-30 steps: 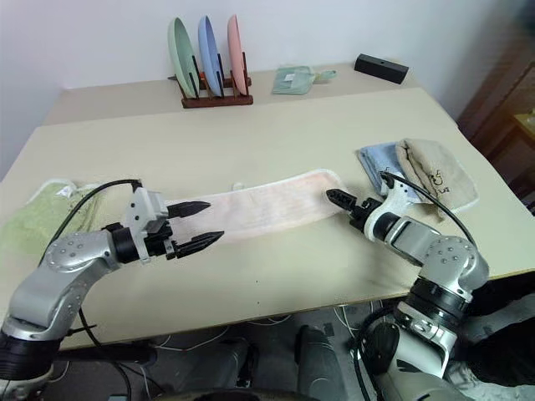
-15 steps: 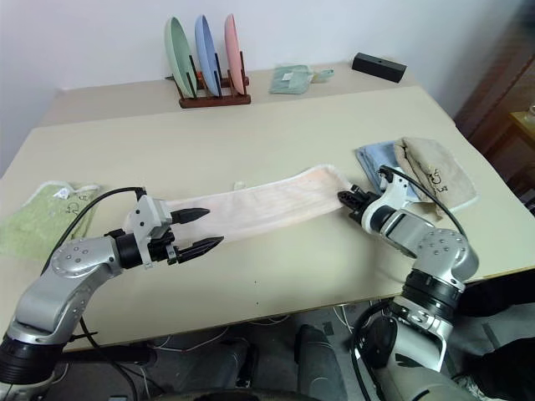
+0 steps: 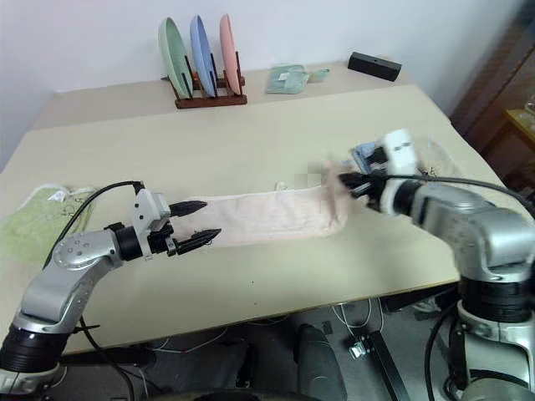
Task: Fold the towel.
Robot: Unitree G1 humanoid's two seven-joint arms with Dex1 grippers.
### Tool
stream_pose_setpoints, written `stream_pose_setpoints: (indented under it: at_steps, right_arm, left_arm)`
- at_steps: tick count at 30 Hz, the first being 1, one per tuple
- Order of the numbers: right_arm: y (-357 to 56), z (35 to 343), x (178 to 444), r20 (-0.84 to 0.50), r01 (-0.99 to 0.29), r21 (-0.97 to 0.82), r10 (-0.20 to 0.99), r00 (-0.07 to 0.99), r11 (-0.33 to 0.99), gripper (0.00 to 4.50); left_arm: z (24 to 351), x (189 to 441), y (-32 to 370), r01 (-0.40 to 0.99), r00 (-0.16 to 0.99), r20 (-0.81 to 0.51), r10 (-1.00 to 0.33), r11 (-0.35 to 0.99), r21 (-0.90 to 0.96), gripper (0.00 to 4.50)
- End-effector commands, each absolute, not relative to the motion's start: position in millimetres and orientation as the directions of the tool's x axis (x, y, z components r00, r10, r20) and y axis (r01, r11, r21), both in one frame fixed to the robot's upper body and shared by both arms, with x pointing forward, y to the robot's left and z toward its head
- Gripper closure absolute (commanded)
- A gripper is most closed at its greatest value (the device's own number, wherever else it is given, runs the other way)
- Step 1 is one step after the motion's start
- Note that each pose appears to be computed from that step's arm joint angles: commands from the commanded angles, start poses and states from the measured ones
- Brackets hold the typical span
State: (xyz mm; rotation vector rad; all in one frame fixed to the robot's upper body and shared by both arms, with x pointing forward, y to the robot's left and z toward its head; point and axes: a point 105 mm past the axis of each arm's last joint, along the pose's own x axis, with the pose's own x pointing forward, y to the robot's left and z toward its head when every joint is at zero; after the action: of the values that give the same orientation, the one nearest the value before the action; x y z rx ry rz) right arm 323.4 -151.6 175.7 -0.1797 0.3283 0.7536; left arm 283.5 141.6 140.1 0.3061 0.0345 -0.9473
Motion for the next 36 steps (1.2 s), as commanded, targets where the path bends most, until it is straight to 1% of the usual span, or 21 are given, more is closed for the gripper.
stream_pose_setpoints:
  at_steps: [1, 4, 6, 9, 13, 16, 17, 19, 23, 25, 26, 27, 29, 34, 36]
  right_arm:
    - [-113, 174, 316, -0.387, -0.804, -0.219, 0.707, 0.592, 0.553, 4.49]
    - [-91, 156, 319, -0.432, -0.835, -0.264, 0.716, 0.549, 0.482, 4.49]
    - [-84, 143, 319, -0.461, -0.849, -0.275, 0.713, 0.528, 0.450, 4.49]
    - [-85, 132, 320, -0.494, -0.851, -0.306, 0.693, 0.525, 0.427, 4.49]
    - [-87, 127, 319, -0.507, -0.859, -0.309, 0.694, 0.511, 0.408, 4.49]
    - [-82, 133, 304, -0.492, -0.903, -0.276, 0.758, 0.427, 0.330, 3.72]
    - [-81, 136, 301, -0.479, -0.910, -0.262, 0.776, 0.411, 0.320, 3.25]
    - [-84, 150, 295, -0.431, -0.910, -0.296, 0.810, 0.398, 0.290, 2.31]
    - [-99, 160, 286, -0.416, -0.912, -0.306, 0.824, 0.385, 0.272, 0.36]
    - [-109, 166, 279, -0.413, -0.914, -0.325, 0.834, 0.367, 0.242, 0.36]
    - [-115, 172, 287, -0.380, -0.900, -0.322, 0.832, 0.405, 0.292, 0.51]
    - [-121, 176, 299, -0.349, -0.877, -0.314, 0.815, 0.462, 0.363, 0.90]
    - [-126, 180, 314, -0.300, -0.845, -0.300, 0.797, 0.524, 0.442, 1.79]
    - [-120, 174, 338, -0.216, -0.816, -0.224, 0.789, 0.575, 0.533, 4.39]
    - [-115, 161, 345, -0.218, -0.813, -0.186, 0.784, 0.582, 0.551, 4.46]
  left_arm:
    - [155, 281, 136, 0.792, 0.590, -0.130, -0.797, 0.540, 0.284, 1.07]
    - [157, 280, 135, 0.785, 0.600, -0.127, -0.790, 0.551, 0.283, 1.07]
    - [158, 279, 135, 0.778, 0.609, -0.123, -0.784, 0.561, 0.283, 1.07]
    - [159, 277, 135, 0.770, 0.621, -0.116, -0.775, 0.576, 0.273, 1.07]
    - [156, 275, 135, 0.771, 0.623, -0.122, -0.773, 0.579, 0.266, 1.07]
    - [153, 274, 134, 0.775, 0.621, -0.131, -0.773, 0.579, 0.253, 1.07]
    - [152, 273, 134, 0.775, 0.621, -0.132, -0.773, 0.580, 0.250, 1.07]
    - [149, 273, 137, 0.774, 0.626, -0.141, -0.767, 0.587, 0.239, 1.07]
    - [144, 270, 143, 0.766, 0.639, -0.156, -0.753, 0.604, 0.221, 1.07]
    - [142, 267, 148, 0.753, 0.655, -0.155, -0.739, 0.625, 0.203, 1.07]
    - [140, 264, 151, 0.746, 0.666, -0.156, -0.730, 0.641, 0.183, 1.07]
    - [137, 261, 153, 0.739, 0.673, -0.159, -0.722, 0.652, 0.168, 1.07]
    - [131, 255, 155, 0.733, 0.680, -0.173, -0.712, 0.664, 0.148, 1.07]
    - [122, 244, 158, 0.722, 0.690, -0.193, -0.698, 0.684, 0.106, 1.07]
    - [116, 239, 159, 0.717, 0.692, -0.206, -0.692, 0.691, 0.088, 1.07]
